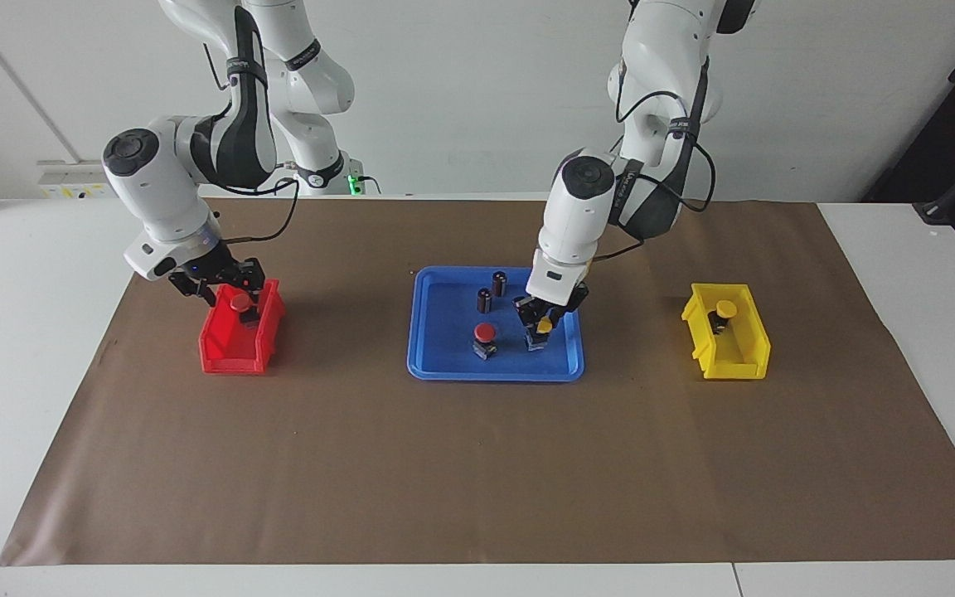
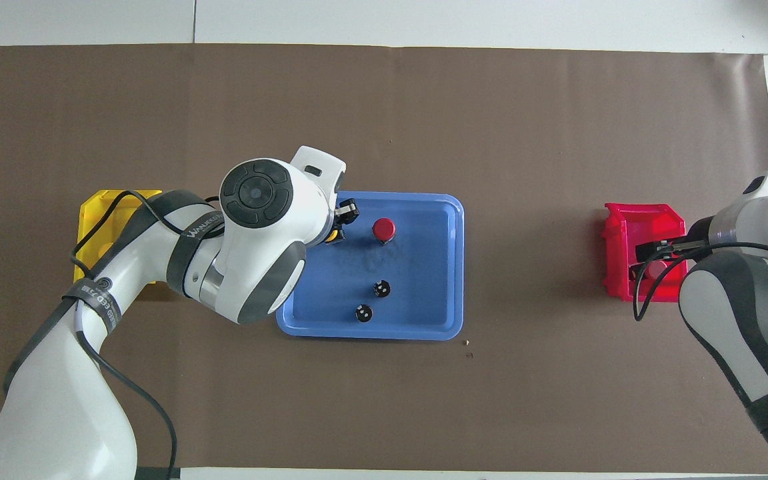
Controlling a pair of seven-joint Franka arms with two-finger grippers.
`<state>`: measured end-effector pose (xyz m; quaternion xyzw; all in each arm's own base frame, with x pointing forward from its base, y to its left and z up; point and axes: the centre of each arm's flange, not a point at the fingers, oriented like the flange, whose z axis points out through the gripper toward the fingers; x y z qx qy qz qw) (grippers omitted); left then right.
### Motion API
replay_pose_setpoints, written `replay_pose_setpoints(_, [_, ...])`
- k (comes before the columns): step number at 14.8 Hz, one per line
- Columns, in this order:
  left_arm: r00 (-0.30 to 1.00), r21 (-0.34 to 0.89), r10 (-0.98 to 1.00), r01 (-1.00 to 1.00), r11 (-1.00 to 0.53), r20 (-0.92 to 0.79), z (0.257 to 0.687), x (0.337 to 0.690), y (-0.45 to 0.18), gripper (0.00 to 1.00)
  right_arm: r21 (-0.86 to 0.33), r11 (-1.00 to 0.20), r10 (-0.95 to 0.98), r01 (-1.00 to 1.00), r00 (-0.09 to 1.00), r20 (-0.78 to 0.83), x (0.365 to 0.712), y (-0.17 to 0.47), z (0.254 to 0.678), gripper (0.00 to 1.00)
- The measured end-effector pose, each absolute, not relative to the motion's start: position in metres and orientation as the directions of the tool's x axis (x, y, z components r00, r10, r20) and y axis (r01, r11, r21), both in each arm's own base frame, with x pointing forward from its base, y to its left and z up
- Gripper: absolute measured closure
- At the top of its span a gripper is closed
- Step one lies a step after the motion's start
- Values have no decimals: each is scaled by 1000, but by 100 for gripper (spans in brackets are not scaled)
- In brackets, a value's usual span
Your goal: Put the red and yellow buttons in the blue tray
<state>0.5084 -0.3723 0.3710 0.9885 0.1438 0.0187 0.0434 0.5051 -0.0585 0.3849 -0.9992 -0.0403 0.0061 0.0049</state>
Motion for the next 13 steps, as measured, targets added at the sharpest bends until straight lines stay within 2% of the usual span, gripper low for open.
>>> replay_pose_setpoints(2, [955, 92, 295, 292, -952, 21, 364, 510, -381, 59, -11, -996, 84, 84, 996, -10, 501, -65, 378, 22])
replay_pose_setpoints(4, [955, 88, 296, 293, -952, 20, 362, 512, -383, 42, -9, -996, 84, 84, 996, -3, 498, -68, 374, 23])
replay_pose_setpoints(6, [966, 34, 253, 252, -967, 41, 366, 512, -378, 19, -7, -996, 85, 85, 996, 4, 495, -67, 372, 25])
replay_pose_setpoints(8, [988, -32, 149, 150, -988, 28, 391, 513, -364, 0, -7, -996, 85, 85, 996, 4, 492, -66, 367, 26])
replay_pose_setpoints(10, [998, -71, 67, 67, -995, -4, 431, 524, -315, 0, -7, -996, 86, 86, 996, 6, 490, -66, 364, 29])
replay_pose_setpoints(13, [1000, -73, -16, -17, -997, -18, 476, 558, -195, 0, -7, -996, 86, 86, 996, 5, 488, -65, 361, 33])
